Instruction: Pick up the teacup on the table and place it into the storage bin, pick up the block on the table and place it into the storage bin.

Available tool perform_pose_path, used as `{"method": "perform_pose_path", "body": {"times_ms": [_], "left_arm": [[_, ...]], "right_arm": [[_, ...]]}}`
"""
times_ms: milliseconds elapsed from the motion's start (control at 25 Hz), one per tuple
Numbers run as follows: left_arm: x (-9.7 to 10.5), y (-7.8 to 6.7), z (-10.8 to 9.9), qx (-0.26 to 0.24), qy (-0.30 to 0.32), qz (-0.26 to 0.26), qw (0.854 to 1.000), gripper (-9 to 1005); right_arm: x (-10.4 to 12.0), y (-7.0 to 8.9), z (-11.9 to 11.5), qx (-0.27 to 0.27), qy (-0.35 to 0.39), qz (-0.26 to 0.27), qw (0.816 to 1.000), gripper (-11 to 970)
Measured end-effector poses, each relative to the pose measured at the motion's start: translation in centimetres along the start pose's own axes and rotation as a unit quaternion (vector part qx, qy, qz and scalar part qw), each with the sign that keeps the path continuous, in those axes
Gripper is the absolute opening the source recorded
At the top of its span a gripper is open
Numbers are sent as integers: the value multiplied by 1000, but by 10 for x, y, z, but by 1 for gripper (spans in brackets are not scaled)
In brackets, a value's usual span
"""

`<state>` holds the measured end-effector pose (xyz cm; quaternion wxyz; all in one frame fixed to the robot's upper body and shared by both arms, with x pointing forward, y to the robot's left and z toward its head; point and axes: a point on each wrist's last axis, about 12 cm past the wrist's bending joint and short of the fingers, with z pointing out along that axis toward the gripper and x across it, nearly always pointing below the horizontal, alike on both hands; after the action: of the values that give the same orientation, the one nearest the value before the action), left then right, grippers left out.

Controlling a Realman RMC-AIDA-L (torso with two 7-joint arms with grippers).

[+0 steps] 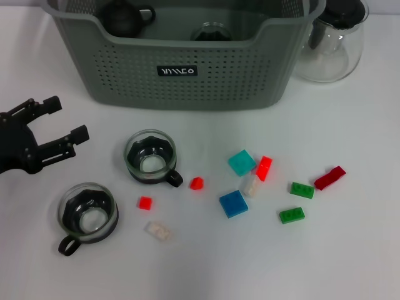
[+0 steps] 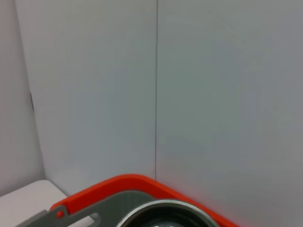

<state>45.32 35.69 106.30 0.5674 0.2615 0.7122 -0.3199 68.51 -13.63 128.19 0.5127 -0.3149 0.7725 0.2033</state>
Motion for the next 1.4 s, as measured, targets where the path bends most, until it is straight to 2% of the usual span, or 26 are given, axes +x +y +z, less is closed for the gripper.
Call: {"method": "perform_pose_path", "body": {"times_ms": [680,960,1400], "left_arm": [[0,1,-3,5,13,3,1000,859],[-1,0,2,19,17,5,1000,859],[-5,-1,2,34,18,11,999,860]], "right_arm": [[8,-2,4,0,8,20,1000,61],[15,-5,7,8,12,33,999,61],[22,-2,17,8,17,42,999,61]]}}
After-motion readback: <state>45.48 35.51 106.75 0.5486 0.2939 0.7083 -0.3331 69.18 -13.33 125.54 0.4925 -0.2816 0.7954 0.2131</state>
